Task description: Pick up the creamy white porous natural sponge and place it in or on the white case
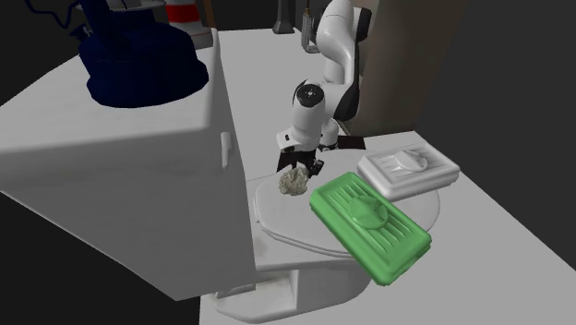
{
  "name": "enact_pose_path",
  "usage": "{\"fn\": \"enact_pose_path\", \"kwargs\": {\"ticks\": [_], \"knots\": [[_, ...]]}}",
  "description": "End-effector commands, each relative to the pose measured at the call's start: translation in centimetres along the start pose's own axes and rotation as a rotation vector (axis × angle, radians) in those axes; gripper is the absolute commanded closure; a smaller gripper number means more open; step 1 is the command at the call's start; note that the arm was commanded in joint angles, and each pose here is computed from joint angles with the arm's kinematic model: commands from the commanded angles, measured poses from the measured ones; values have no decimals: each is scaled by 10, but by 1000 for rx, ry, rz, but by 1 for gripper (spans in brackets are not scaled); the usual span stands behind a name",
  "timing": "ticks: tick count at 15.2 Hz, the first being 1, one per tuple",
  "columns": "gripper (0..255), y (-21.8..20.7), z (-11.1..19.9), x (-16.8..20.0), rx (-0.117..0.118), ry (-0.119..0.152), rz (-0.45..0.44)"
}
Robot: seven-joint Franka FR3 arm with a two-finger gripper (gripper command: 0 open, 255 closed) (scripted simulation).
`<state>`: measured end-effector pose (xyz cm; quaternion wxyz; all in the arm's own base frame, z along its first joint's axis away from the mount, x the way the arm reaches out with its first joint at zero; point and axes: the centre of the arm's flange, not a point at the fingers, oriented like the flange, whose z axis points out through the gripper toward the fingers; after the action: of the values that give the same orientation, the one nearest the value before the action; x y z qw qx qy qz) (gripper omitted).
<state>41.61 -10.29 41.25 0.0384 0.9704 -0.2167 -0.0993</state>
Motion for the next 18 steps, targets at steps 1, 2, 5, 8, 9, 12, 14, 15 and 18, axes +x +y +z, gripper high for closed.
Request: {"fn": "enact_pose_path", "kwargs": {"ticks": [1,2,5,8,9,12,14,15,18], "knots": [[255,1,-10,-2,0,0,0],[255,2,-15,-3,0,0,0],[255,4,-30,-6,0,0,0],[255,6,-46,-8,0,0,0],[255,6,-51,-9,0,0,0],[255,8,-67,-12,0,0,0],[255,9,-77,-14,0,0,0],[255,10,-82,-15,0,0,0],[255,12,-97,-18,0,0,0]]}}
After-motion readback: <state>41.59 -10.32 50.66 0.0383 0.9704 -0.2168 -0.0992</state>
